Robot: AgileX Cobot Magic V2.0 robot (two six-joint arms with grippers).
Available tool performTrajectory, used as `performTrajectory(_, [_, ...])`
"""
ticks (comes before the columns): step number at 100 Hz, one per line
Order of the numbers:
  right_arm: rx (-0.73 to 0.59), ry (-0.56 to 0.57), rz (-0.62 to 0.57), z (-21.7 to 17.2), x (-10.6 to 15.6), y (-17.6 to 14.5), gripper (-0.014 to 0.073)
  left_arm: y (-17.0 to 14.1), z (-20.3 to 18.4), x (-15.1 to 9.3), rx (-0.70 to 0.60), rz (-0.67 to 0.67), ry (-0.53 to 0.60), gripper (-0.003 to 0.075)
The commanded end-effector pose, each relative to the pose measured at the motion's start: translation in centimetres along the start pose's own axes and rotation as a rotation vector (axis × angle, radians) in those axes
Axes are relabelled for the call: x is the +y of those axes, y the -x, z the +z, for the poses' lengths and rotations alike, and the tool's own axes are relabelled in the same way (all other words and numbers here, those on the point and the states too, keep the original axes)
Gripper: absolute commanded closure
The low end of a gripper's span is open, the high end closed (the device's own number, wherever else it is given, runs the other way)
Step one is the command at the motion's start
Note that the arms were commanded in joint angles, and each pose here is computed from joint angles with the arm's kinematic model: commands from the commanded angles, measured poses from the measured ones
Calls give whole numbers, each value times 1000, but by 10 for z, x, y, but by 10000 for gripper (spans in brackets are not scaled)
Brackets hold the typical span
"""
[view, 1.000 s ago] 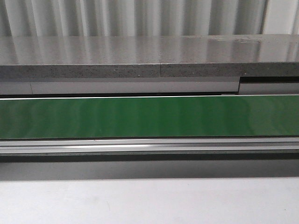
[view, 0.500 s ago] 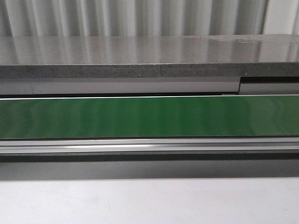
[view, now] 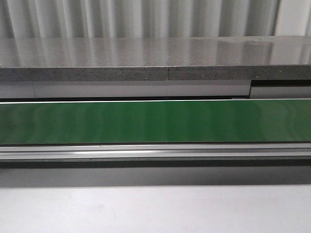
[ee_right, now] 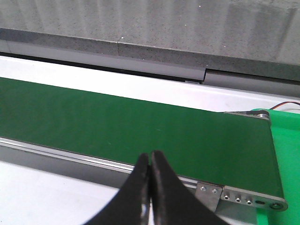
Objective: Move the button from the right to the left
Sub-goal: 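Open the left gripper to drop the button into the blue tray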
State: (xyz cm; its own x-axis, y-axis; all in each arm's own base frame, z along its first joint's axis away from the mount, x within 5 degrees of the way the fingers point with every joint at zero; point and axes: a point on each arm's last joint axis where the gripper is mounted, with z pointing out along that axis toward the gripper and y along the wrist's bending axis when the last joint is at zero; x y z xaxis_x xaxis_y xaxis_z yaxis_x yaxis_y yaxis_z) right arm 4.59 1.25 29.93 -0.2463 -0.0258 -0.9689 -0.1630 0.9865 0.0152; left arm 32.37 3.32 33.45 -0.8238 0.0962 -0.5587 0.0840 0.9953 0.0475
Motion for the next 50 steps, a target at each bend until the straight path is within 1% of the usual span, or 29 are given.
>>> performTrajectory(1, [-91,-8,-3,-2,-1,14,662,2,-30,-19,-163,-5,-32,740])
performTrajectory(12, [-91,-8,-3,-2,-1,14,662,-12,-43,-38,-248,1,-73,740])
performTrajectory(22, [-91,-8,-3,-2,-1,14,662,-28,-55,-49,-297,20,-88,740])
performTrajectory(35, [-91,-8,-3,-2,-1,14,662,-49,-70,-57,-354,35,-99,740])
performTrajectory(50, [-91,-8,-3,-2,-1,14,662,-74,-92,-64,-454,52,-107,740])
